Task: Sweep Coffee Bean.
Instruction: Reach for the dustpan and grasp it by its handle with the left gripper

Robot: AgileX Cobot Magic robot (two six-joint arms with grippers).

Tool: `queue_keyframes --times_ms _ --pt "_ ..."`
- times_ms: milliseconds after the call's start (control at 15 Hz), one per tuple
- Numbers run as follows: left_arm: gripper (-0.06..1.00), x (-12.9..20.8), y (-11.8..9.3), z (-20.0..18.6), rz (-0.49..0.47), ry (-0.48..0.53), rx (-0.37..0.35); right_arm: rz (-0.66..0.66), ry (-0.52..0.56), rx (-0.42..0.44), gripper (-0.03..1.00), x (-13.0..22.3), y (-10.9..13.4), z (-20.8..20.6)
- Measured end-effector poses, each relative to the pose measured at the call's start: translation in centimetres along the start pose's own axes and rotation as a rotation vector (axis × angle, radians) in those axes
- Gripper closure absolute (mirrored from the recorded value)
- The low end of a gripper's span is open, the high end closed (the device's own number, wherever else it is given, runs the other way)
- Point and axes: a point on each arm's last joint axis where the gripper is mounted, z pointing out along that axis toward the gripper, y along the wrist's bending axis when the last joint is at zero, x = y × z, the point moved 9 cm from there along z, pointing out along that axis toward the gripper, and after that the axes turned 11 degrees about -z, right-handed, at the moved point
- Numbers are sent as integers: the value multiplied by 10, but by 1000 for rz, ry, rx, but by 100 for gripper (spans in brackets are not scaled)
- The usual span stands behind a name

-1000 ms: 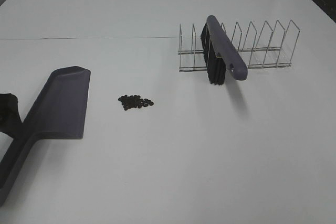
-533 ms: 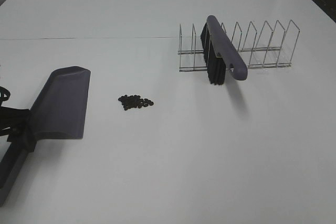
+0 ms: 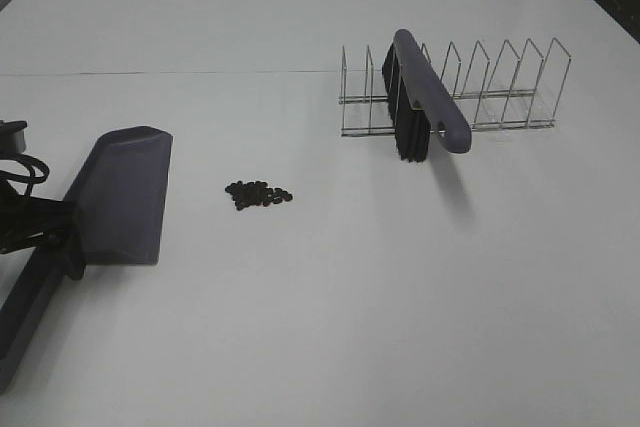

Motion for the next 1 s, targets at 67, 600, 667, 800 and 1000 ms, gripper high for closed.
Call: queue_keyframes --times_ms 67,600,667,800,1000 --pt "3 1 1 2 6 8 -3 5 4 4 20 1 -1 1" --pt "6 3 4 18 42 46 -25 10 5 7 20 1 -1 1" --pt "10 2 5 18 47 46 -28 10 5 7 20 1 -1 1" --pt "24 1 5 18 51 37 -29 10 5 7 20 1 -1 1" --pt "52 0 5 19 51 33 -28 11 5 7 20 1 -1 1"
